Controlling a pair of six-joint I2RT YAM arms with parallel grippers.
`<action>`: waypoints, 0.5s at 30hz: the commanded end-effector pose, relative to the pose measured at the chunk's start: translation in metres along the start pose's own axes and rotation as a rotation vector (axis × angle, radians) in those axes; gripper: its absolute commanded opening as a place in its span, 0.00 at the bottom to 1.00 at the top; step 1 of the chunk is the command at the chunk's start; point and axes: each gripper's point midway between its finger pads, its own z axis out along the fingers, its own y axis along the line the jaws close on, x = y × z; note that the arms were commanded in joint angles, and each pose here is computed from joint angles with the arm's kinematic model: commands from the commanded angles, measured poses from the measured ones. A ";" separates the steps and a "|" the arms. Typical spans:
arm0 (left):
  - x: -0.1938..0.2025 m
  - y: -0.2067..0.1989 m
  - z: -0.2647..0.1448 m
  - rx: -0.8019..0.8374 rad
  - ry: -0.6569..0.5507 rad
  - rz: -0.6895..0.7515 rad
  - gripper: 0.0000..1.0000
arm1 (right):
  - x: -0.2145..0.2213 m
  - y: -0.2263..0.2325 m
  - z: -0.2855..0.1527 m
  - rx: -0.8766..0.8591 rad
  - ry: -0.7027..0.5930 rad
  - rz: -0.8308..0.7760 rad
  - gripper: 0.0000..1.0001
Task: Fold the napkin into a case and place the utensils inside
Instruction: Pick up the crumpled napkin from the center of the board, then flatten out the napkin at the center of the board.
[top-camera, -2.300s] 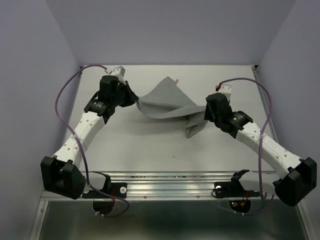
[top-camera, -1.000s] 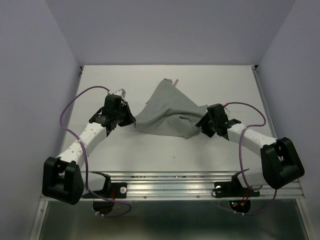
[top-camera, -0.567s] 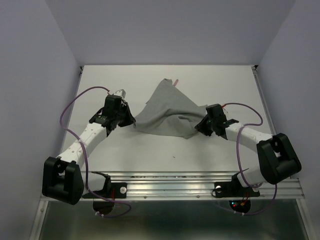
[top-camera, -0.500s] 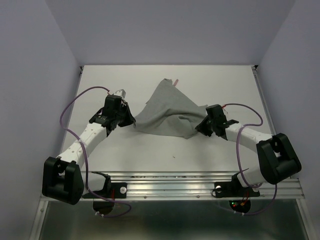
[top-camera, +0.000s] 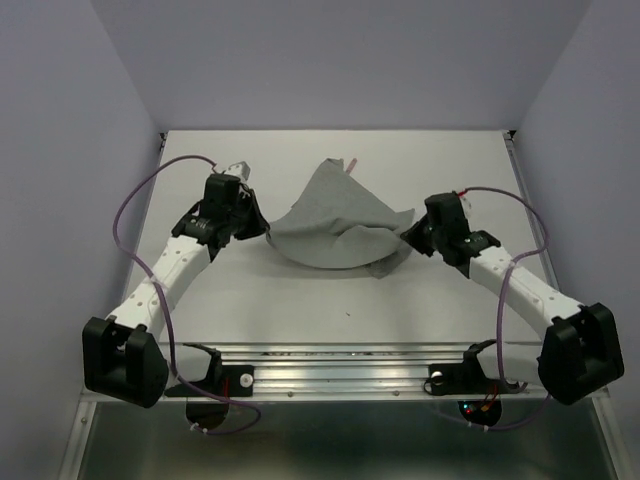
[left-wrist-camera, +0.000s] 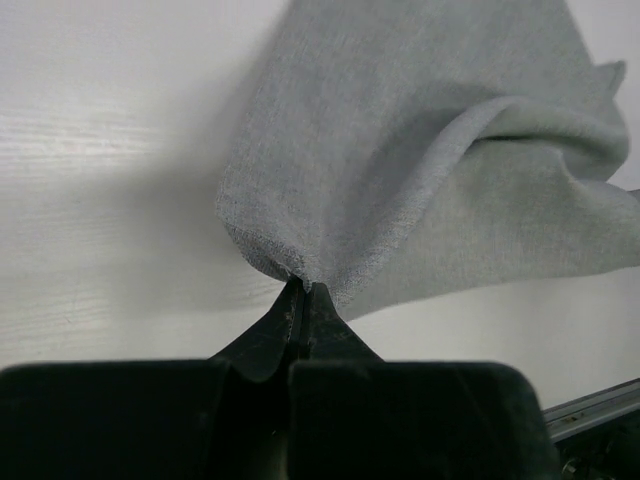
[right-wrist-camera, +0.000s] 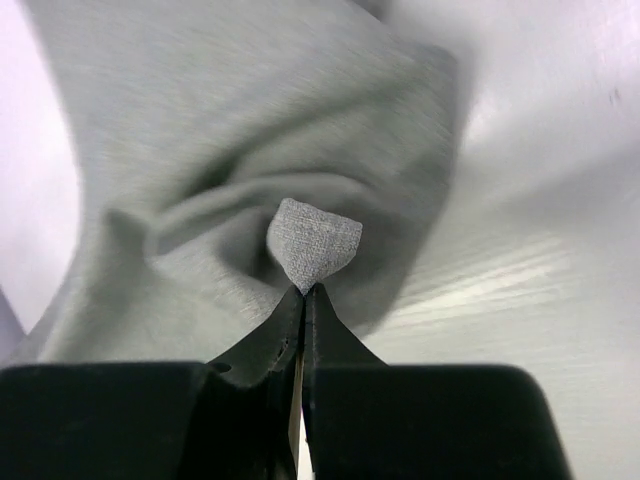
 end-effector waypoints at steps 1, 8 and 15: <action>-0.086 -0.042 -0.045 0.086 -0.210 0.072 0.00 | -0.076 0.054 -0.059 -0.083 -0.241 -0.058 0.01; -0.215 -0.130 -0.175 0.294 -0.576 0.163 0.00 | -0.175 0.131 -0.201 -0.233 -0.557 -0.143 0.01; -0.249 -0.175 -0.288 0.467 -0.818 0.207 0.00 | -0.220 0.180 -0.317 -0.411 -0.714 -0.172 0.01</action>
